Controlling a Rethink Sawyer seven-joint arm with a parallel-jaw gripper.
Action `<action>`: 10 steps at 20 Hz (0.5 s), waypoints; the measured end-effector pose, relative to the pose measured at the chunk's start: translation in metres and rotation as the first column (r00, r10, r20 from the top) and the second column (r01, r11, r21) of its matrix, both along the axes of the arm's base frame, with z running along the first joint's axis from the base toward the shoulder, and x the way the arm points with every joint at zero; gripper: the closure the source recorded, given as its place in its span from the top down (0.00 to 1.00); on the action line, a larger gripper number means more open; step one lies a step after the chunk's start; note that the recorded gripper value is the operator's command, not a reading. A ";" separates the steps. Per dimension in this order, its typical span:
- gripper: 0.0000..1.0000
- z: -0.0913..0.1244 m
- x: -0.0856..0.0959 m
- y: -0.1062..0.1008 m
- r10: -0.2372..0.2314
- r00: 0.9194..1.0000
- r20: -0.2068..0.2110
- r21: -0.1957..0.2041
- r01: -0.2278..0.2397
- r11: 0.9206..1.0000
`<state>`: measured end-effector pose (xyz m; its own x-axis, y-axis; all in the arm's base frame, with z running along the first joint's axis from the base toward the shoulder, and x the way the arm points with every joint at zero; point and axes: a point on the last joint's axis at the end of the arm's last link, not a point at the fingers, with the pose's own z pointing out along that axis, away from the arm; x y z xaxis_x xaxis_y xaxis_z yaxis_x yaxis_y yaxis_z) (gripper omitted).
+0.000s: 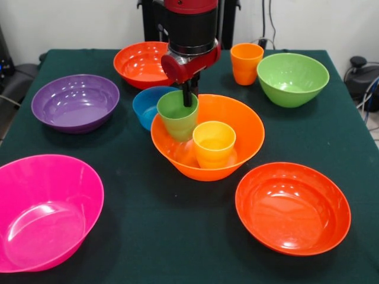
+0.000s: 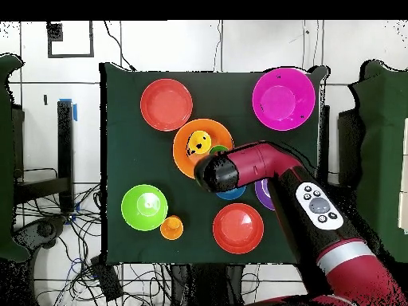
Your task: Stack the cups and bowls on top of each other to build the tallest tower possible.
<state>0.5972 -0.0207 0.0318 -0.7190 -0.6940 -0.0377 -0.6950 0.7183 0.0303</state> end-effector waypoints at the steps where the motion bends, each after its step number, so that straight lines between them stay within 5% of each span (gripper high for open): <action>1: 0.00 0.000 0.001 -0.001 -0.002 1.000 0.007 0.001 0.002 1.000; 10: 0.00 -0.002 0.003 -0.001 -0.004 0.999 0.040 0.004 0.004 1.000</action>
<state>0.6004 -0.0216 0.0300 -0.7197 -0.6908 -0.0690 -0.6927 0.7212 0.0055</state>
